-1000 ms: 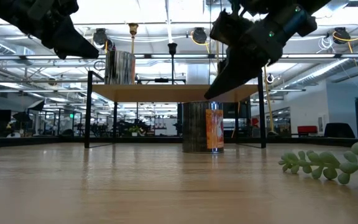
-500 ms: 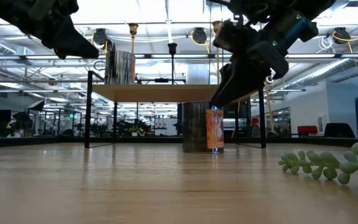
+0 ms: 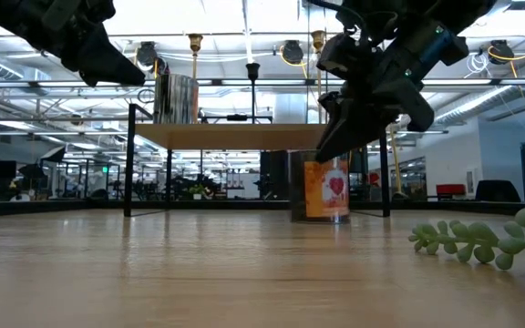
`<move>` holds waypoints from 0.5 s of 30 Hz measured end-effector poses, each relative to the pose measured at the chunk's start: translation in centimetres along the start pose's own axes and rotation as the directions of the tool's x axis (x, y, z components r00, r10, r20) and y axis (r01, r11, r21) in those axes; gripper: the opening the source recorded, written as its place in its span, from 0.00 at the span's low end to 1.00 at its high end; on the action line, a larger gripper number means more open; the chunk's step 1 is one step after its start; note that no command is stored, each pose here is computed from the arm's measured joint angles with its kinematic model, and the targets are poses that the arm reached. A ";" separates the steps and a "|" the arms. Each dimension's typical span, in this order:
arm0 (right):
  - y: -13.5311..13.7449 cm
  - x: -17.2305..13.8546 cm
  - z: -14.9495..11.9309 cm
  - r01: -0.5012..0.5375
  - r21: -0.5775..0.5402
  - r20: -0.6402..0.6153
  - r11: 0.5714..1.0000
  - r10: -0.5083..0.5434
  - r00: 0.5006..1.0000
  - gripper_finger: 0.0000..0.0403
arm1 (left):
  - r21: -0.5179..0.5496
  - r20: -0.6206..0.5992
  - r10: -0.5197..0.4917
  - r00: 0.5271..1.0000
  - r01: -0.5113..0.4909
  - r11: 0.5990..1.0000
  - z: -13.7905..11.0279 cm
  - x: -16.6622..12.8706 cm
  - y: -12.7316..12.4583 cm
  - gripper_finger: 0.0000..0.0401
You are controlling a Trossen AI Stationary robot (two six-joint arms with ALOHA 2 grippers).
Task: Pick & Place candle stick holders
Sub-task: Put the orange scented candle on the shelf aligned with the other orange scented candle
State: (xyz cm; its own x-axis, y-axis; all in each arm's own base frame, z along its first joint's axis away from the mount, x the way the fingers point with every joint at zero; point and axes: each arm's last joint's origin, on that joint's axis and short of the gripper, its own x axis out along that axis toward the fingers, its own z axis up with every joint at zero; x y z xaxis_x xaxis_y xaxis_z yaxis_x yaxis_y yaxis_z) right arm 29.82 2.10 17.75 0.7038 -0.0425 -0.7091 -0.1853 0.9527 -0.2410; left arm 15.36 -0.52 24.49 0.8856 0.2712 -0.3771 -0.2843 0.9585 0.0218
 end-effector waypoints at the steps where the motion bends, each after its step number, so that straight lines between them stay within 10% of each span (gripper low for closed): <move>1: 0.0 0.0 0.0 -0.013 0.003 0.002 1.000 0.013 1.000 0.05 | 0.000 0.000 0.000 1.000 0.000 1.000 0.0 0.0 0.0 0.23; 15: 0.0 -0.5 1.2 -0.082 0.046 0.128 0.996 0.076 0.989 0.01 | 0.008 0.000 0.000 1.000 0.000 1.000 0.0 0.0 0.0 0.23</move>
State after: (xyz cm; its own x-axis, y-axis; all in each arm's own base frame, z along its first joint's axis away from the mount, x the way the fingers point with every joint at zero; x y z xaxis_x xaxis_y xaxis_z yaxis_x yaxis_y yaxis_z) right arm 30.29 2.46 18.88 0.7700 0.0686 -0.6344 -0.2106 0.9658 -0.1512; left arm 15.36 -0.52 24.49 0.8855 0.2714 -0.3770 -0.2813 0.9591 0.0296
